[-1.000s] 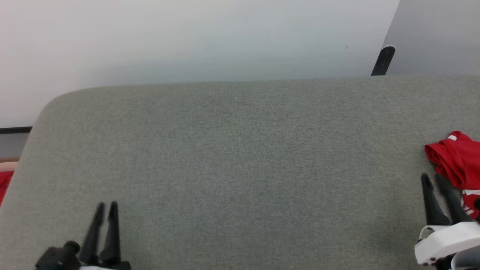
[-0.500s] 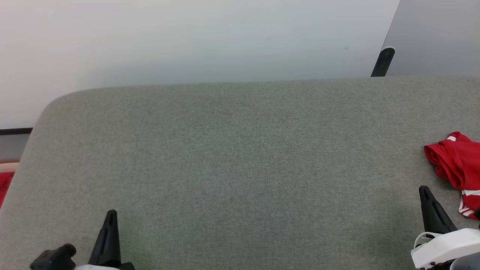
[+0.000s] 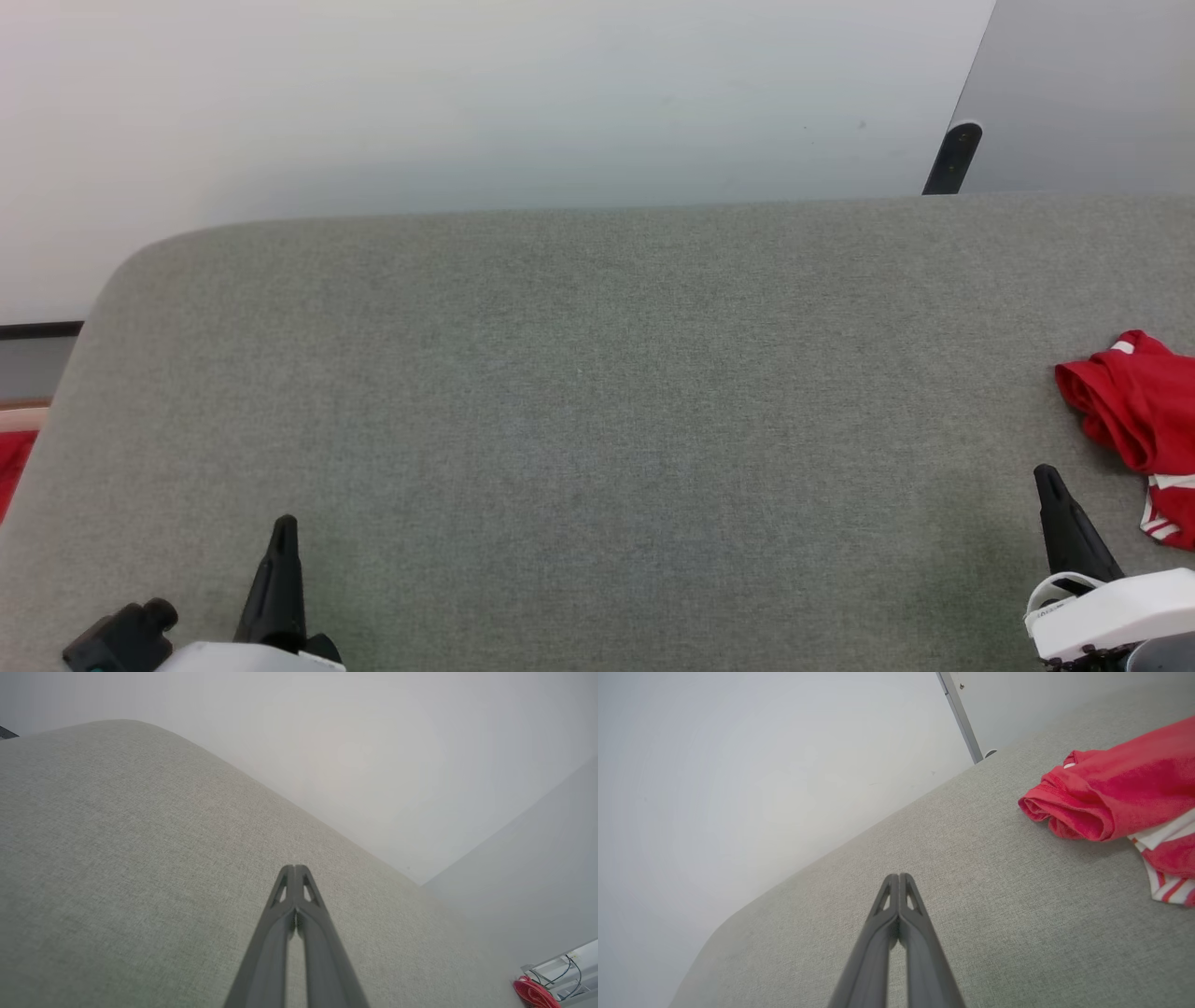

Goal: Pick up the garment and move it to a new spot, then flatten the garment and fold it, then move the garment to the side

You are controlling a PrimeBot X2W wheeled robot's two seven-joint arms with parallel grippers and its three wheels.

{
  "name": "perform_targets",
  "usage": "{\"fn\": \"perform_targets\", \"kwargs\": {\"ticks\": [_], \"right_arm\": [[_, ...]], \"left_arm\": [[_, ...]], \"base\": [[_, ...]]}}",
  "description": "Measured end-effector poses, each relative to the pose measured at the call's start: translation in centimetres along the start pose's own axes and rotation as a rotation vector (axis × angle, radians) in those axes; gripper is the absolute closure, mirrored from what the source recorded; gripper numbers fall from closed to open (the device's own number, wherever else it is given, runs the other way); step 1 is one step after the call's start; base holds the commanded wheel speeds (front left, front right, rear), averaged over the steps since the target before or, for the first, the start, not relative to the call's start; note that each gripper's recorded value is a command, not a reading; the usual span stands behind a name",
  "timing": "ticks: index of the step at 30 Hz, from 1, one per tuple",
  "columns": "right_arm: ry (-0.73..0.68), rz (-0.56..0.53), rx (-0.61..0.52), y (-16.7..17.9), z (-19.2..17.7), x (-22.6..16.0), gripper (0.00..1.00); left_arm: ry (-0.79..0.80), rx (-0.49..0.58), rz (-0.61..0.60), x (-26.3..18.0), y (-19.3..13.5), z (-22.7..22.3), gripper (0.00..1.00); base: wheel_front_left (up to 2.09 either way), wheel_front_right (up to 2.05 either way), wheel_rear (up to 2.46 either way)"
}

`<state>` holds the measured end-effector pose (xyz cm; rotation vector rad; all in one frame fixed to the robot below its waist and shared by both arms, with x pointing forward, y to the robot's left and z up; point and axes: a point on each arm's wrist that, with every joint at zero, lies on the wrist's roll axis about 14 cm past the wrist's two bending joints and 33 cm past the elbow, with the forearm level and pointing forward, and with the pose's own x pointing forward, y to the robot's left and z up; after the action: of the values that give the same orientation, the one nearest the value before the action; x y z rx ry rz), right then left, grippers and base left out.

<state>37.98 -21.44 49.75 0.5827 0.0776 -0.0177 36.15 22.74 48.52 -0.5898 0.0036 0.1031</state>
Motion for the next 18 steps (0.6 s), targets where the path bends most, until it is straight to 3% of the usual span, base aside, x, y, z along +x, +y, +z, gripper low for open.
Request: {"fn": "perform_targets", "kwargs": {"ticks": [18], "right_arm": [[-0.006, 0.007, 0.265, 0.26, -0.26, 0.18, 1.0]], "left_arm": [[0.023, -0.261, 0.014, 0.7, -0.36, -0.31, 1.0]], "base": [[0.0, 0.0, 0.0]]}}
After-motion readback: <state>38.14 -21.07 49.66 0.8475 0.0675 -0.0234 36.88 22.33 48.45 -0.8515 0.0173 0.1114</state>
